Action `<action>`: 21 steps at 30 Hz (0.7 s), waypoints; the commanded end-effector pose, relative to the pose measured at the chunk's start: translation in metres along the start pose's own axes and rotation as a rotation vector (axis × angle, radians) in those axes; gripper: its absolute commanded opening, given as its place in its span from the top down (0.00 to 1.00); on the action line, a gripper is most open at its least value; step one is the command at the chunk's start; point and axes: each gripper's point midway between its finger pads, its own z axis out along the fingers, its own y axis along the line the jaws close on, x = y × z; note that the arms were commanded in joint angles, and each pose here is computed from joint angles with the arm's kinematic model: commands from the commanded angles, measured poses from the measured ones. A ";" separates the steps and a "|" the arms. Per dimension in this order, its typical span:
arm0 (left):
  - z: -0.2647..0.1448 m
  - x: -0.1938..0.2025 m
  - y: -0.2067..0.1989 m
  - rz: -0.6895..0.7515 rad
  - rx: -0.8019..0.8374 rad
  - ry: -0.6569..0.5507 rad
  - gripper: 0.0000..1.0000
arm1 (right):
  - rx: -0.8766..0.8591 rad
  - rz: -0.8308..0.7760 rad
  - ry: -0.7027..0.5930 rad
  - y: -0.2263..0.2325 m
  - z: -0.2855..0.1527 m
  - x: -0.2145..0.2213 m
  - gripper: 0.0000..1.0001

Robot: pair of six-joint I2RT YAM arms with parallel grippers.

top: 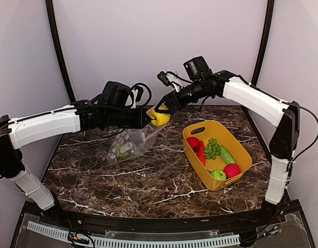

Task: Place the food in the zip-top bag and seal the zipper
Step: Place the fake fruit in the zipper food storage bag, then adjust the fake fruit in the zipper food storage bag.

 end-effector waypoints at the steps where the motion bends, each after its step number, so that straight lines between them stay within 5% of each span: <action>1: -0.005 -0.004 -0.005 0.001 0.015 -0.010 0.97 | 0.048 -0.054 -0.043 0.007 -0.026 -0.009 0.18; 9: -0.003 -0.001 -0.003 -0.013 0.010 -0.006 0.97 | 0.065 -0.085 -0.023 0.009 -0.031 0.006 0.18; 21: -0.005 -0.001 -0.004 -0.025 0.016 -0.008 0.97 | 0.167 0.017 0.098 -0.032 0.022 0.031 0.09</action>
